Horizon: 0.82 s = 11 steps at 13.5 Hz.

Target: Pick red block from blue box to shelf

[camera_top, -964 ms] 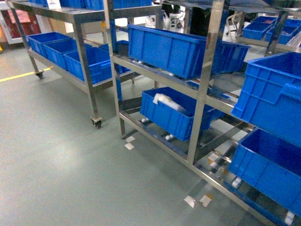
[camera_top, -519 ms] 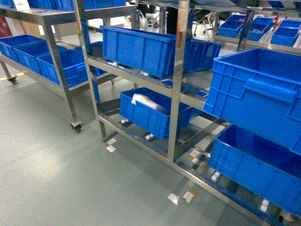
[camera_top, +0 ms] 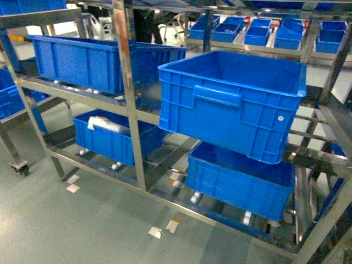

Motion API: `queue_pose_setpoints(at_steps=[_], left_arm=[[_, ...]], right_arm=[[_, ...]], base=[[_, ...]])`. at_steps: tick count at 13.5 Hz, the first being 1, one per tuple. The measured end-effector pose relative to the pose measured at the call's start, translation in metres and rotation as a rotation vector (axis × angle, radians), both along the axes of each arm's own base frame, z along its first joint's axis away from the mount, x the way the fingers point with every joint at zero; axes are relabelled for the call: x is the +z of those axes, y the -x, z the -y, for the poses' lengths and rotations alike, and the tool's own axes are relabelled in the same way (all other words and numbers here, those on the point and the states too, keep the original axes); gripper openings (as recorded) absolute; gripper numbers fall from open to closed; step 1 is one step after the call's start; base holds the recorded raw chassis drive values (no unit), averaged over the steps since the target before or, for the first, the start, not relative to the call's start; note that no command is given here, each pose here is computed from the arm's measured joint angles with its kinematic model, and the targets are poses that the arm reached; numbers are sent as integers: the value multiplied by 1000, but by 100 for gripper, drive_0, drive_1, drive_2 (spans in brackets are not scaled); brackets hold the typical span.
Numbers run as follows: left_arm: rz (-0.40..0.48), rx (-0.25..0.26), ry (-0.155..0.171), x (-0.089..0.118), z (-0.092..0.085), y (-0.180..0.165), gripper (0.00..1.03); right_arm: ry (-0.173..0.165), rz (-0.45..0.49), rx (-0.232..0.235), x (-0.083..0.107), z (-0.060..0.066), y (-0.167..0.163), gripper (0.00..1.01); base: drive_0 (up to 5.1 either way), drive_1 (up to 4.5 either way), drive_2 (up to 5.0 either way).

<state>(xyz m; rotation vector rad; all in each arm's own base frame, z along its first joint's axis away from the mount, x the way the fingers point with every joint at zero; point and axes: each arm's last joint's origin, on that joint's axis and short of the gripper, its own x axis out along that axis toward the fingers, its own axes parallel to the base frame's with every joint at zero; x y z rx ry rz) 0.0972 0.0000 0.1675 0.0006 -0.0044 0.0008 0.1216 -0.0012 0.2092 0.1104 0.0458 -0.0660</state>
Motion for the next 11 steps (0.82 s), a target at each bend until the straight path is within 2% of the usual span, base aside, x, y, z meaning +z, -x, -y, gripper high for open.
queue_pose_setpoints(at_steps=[11], left_arm=[[0, -1, 0, 0, 0, 0, 98]], right_arm=[[0, 0, 0, 0, 0, 0, 28]], base=[[-165, -165, -165]])
